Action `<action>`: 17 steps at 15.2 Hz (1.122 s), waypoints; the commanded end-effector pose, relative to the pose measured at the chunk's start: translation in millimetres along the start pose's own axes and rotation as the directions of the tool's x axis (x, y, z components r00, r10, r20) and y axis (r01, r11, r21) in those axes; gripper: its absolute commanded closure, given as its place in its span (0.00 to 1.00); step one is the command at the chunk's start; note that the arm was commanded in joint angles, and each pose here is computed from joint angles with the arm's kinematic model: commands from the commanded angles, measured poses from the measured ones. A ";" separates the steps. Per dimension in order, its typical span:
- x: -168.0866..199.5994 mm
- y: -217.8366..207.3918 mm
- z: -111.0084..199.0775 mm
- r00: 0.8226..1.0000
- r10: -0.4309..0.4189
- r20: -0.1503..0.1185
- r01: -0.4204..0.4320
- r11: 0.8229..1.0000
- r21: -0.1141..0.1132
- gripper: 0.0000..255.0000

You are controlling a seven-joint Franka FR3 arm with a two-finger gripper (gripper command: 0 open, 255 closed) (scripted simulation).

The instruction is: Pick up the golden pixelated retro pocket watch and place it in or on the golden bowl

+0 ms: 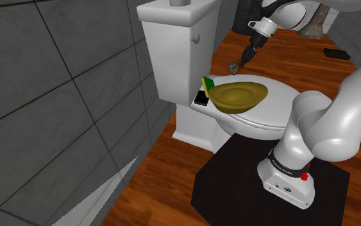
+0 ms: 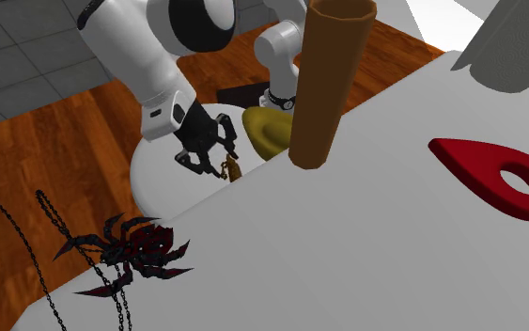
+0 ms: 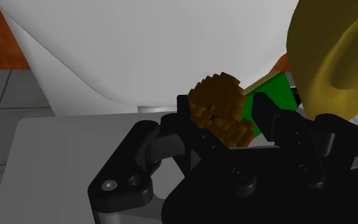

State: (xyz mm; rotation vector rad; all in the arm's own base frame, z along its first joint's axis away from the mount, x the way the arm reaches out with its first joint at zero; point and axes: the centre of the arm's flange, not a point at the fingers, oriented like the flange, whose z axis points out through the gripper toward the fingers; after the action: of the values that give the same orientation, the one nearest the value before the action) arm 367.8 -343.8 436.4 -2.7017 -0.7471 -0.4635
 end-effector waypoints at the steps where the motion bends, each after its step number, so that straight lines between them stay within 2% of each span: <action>1: 3.9 -2.5 -9.5 1.000 0.000 0.000 0.000 1.000 0.000 1.00; 13: 26.4 -14.3 -63.0 1.000 0.000 0.000 0.000 1.000 0.000 1.00; 17: 7.7 -63.6 -62.9 1.000 0.000 0.000 0.000 1.000 0.000 1.00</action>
State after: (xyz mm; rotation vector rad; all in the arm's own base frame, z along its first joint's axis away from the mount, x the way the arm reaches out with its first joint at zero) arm 336.1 -317.0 508.9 -2.6991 -0.7466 -0.4638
